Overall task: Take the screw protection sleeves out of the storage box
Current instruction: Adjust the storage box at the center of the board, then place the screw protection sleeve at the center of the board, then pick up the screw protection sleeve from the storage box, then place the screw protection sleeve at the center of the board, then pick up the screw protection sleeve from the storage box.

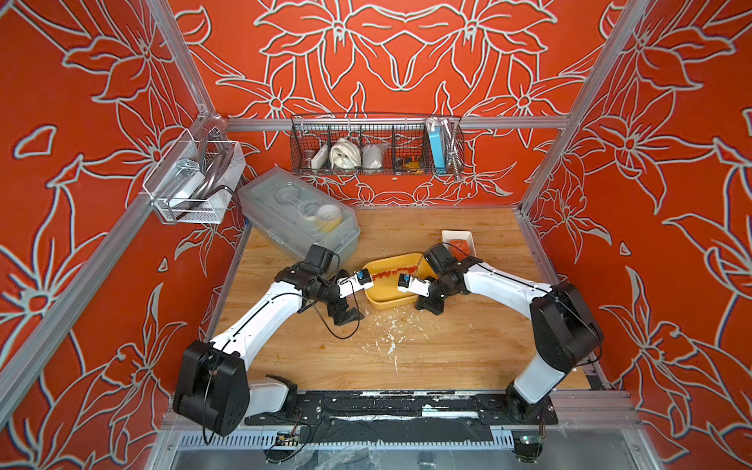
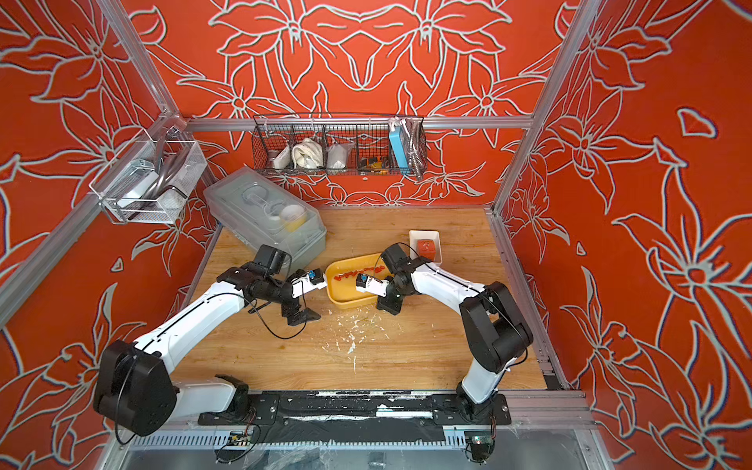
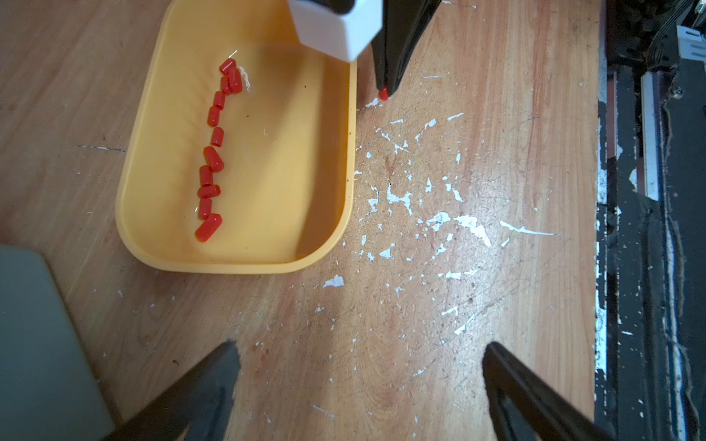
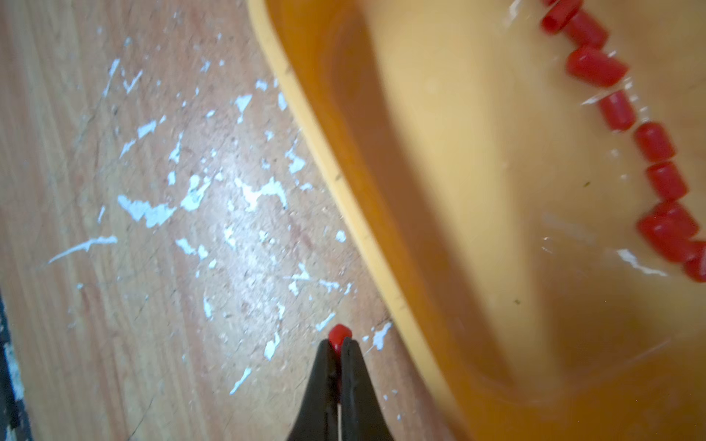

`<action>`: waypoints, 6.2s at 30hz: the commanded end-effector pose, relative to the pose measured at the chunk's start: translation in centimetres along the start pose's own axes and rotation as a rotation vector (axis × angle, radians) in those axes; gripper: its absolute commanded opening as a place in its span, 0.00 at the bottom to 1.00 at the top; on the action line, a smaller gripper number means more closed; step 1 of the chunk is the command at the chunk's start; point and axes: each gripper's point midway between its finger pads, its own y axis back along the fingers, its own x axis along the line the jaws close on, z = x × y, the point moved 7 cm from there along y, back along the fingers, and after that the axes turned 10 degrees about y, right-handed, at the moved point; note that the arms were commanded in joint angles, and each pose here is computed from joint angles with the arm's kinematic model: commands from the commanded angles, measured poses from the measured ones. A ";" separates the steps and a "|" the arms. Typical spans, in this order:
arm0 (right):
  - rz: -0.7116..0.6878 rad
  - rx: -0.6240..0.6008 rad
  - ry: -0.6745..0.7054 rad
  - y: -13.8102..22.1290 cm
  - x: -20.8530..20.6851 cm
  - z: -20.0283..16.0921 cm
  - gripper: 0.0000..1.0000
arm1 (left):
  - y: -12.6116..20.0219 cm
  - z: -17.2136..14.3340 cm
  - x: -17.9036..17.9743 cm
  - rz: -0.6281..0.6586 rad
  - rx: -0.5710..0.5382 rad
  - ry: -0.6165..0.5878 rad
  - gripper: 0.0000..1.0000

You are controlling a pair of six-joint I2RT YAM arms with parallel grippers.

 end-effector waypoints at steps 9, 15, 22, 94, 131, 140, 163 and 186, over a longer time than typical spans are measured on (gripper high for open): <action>0.029 0.177 -0.009 -1.6 2.3 -3.5 0.05 | 0.5 0.0 -0.7 -0.019 -0.011 -0.013 0.98; 0.034 0.214 -0.023 -2.2 2.0 -3.8 0.16 | 0.6 0.1 -0.7 -0.016 -0.011 -0.012 0.98; 0.018 0.153 -0.009 1.2 2.4 -2.1 0.35 | 0.9 0.2 -0.8 -0.013 -0.018 -0.009 0.98; -0.222 0.309 0.044 -2.9 -13.8 2.6 0.00 | 0.5 1.3 -1.0 -0.083 -0.101 0.050 0.98; 0.214 -0.137 -0.125 6.6 1.4 0.6 0.00 | 1.1 1.7 -1.6 -0.114 -0.122 0.055 0.98; 0.082 0.085 -0.056 0.2 0.9 -0.8 0.00 | 1.2 1.7 -1.6 -0.108 -0.114 0.056 0.98; 0.110 0.046 -0.016 3.3 1.2 1.9 0.34 | 1.7 1.6 -1.8 -0.102 -0.122 0.051 0.98; -0.348 0.255 -0.093 2.1 -12.7 2.8 0.36 | -0.3 1.7 -2.0 -0.148 -0.109 0.028 0.97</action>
